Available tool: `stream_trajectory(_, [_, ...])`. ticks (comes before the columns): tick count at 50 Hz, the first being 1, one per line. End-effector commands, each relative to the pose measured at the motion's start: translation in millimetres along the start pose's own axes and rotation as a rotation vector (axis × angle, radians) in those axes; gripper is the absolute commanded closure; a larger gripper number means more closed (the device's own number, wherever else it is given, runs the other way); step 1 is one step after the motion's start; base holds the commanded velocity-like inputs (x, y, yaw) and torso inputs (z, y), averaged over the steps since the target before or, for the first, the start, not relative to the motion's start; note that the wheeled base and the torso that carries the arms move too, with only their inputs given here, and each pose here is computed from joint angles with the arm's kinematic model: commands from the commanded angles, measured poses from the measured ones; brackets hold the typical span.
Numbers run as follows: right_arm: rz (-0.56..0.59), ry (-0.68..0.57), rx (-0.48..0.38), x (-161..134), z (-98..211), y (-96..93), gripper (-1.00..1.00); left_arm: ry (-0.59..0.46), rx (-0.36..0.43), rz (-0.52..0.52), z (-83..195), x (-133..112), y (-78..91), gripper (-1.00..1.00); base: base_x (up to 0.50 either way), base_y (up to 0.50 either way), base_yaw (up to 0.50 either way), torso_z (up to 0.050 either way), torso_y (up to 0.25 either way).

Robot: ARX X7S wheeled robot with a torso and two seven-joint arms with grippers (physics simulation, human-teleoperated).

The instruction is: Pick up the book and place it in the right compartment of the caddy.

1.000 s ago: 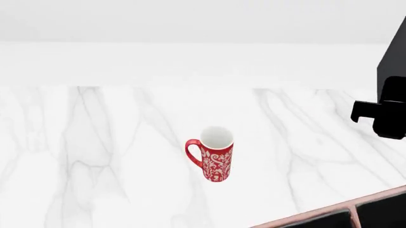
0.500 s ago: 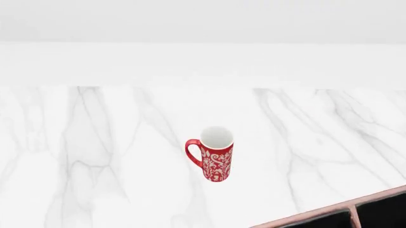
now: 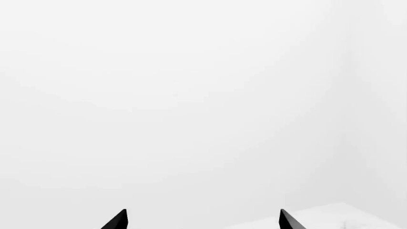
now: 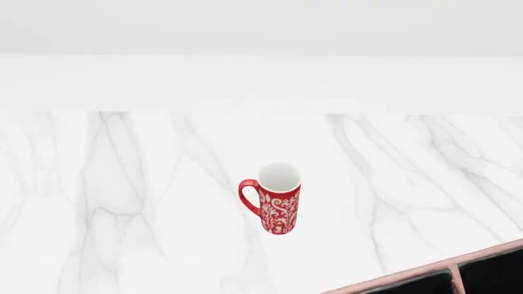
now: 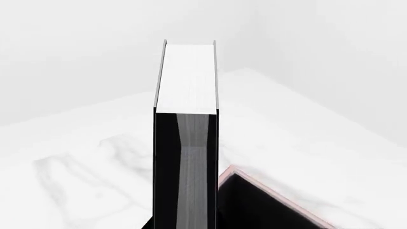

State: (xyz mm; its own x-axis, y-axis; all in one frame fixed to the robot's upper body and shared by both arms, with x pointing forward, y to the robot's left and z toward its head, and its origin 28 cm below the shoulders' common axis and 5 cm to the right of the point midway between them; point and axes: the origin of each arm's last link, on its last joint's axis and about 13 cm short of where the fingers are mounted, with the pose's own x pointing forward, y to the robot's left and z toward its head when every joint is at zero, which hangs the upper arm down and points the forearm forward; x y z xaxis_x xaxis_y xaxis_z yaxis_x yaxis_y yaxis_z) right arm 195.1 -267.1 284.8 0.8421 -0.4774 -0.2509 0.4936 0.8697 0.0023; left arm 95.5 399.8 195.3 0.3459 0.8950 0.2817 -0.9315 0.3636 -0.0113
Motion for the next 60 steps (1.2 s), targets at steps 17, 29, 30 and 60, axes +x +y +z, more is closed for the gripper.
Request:
stream_trajectory(17, [-0.152, -0.015, 0.042, 6.2, -0.6, -23.0, 1.0, 0.001, 0.004, -0.004, -1.3, -1.3, -1.0, -1.0, 0.0, 0.0, 0.0, 0.001, 0.001])
stream_trajectory(29, [-0.187, 0.0, 0.033, 8.4, -4.5, -28.1, 1.0, 0.002, 0.006, -0.004, -2.5, -1.5, -1.4, -1.0, 0.0, 0.0, 0.0, 0.0, 0.001])
stream_trajectory(30, [-0.19, -0.001, 0.034, 8.4, -4.3, -28.6, 1.0, 0.002, 0.006, -0.004, -2.5, -1.6, -1.4, -1.0, 0.0, 0.0, 0.0, 0.0, 0.0])
stream_trajectory(60, [-0.153, 0.044, 0.01, 15.6, -12.8, -25.9, 1.0, 0.001, 0.008, -0.011, -2.2, -2.0, -3.6, -1.0, 0.0, 0.0, 0.0, 0.0, 0.001])
